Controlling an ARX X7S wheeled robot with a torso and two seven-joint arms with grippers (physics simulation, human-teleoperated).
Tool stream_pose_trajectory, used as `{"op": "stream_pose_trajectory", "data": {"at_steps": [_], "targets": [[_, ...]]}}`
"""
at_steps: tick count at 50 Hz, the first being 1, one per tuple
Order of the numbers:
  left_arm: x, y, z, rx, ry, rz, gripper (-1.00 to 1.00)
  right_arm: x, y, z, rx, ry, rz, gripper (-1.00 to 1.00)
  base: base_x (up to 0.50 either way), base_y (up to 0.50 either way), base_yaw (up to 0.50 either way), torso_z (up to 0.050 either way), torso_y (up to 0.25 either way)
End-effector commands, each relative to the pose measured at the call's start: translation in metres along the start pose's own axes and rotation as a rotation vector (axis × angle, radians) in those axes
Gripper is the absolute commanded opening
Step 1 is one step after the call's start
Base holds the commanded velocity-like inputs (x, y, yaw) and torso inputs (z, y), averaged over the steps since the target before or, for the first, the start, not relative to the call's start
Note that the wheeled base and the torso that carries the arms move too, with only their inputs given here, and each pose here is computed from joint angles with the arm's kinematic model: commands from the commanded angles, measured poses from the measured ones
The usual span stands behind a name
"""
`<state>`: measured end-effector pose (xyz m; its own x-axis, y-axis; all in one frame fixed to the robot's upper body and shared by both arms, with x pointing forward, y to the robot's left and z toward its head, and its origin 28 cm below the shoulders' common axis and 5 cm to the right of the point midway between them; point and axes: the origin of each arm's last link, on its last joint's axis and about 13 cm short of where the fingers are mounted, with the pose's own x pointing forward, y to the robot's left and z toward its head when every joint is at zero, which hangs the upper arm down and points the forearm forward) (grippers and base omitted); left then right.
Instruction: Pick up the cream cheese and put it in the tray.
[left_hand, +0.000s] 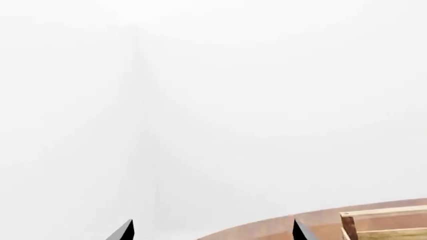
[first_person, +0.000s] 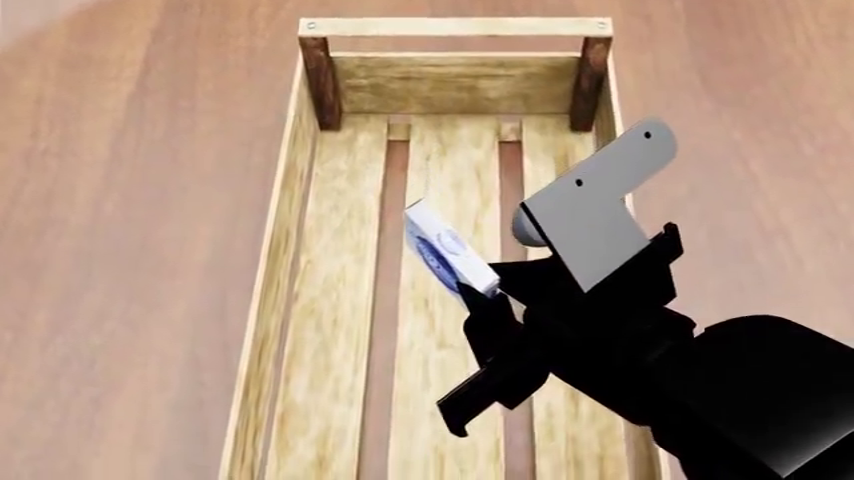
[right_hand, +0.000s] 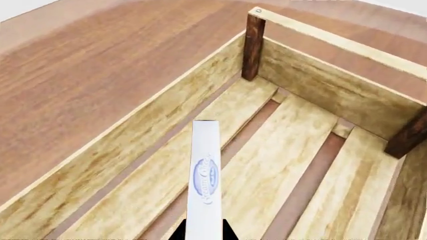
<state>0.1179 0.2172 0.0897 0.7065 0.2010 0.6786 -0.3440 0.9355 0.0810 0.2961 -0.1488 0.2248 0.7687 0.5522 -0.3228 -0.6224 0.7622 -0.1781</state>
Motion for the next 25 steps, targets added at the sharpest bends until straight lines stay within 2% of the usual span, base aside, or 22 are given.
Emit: {"op": "stream_pose_trajectory", "data": {"at_steps": [1, 25], "targets": [[0.0001, 0.0001, -0.0003, 0.0, 0.001, 0.001, 1.0, 0.0028, 0.0009, 0.0056, -0.009, -0.021, 0.01, -1.0, 0.0, 0.0, 0.0, 0.0, -0.119], [0.0004, 0.0004, -0.0005, 0.004, 0.002, 0.003, 1.0, 0.0114, 0.0036, 0.0122, -0.015, -0.045, 0.021, -1.0, 0.0, 0.0, 0.0, 0.0, -0.117]]}}
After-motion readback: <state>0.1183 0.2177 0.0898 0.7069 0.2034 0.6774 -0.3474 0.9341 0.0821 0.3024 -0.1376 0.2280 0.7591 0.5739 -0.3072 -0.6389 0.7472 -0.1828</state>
